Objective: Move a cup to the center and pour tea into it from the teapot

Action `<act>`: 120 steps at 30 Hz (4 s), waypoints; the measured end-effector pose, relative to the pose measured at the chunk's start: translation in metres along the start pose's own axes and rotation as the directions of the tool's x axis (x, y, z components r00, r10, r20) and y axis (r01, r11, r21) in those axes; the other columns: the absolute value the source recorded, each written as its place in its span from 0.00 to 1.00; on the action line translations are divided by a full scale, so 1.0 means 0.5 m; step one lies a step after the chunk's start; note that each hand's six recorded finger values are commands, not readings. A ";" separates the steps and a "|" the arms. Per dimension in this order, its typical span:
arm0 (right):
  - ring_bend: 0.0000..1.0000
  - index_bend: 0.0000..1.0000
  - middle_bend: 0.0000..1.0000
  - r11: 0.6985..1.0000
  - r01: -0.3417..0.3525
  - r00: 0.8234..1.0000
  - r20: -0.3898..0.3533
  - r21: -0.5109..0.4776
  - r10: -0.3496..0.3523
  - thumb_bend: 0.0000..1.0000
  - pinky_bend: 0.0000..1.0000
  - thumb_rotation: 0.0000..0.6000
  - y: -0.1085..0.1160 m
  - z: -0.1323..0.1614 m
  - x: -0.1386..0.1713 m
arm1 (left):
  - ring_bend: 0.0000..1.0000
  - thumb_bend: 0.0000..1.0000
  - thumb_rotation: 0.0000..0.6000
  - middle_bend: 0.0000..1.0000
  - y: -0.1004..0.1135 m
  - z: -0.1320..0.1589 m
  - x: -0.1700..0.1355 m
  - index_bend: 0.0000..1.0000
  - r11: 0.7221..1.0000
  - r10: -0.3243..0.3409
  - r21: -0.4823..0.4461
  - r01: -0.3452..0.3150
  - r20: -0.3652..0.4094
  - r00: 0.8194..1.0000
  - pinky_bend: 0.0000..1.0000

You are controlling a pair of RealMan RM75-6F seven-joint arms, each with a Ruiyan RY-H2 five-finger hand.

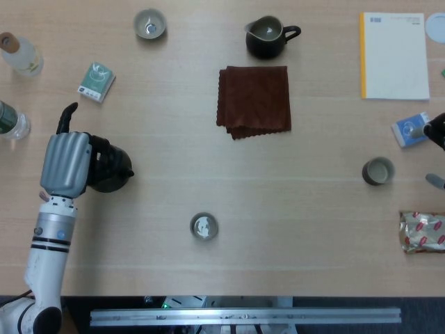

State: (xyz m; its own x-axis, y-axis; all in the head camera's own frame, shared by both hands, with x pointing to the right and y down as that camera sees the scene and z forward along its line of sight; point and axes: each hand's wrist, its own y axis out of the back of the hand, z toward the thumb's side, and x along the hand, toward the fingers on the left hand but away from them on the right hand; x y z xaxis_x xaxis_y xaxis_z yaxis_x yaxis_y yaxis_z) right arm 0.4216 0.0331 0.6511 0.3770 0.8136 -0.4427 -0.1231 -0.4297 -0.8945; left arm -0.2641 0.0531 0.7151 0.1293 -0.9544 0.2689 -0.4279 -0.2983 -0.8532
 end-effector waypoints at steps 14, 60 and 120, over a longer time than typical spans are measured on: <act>0.24 0.31 0.34 0.991 -0.081 0.994 -0.067 0.109 0.088 0.05 0.31 1.00 -0.049 0.048 -0.057 | 0.80 0.36 1.00 1.00 0.021 0.007 0.002 0.95 1.000 0.023 0.011 -0.023 0.018 1.000 0.07; 0.23 0.36 0.35 0.940 -0.236 0.968 -0.031 0.246 0.251 0.13 0.31 1.00 -0.217 0.067 -0.135 | 0.80 0.36 1.00 1.00 0.049 -0.010 -0.016 0.94 0.999 0.048 -0.025 -0.048 0.000 0.999 0.07; 0.30 0.47 0.40 0.974 -0.174 0.940 -0.270 0.147 0.208 0.16 0.49 1.00 -0.077 0.321 -0.288 | 0.79 0.36 1.00 1.00 0.090 -0.017 -0.023 0.94 0.996 0.088 -0.012 -0.088 0.000 0.996 0.07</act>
State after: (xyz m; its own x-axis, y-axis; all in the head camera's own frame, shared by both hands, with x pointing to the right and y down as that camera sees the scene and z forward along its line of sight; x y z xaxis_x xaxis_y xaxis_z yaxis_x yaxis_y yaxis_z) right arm 0.2246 -0.0049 0.7393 0.5765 0.5695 -0.5860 -0.3200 -0.5025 -0.8032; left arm -0.2921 0.0507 0.6776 0.0911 -0.9770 0.1930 -0.4484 -0.2133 -0.8680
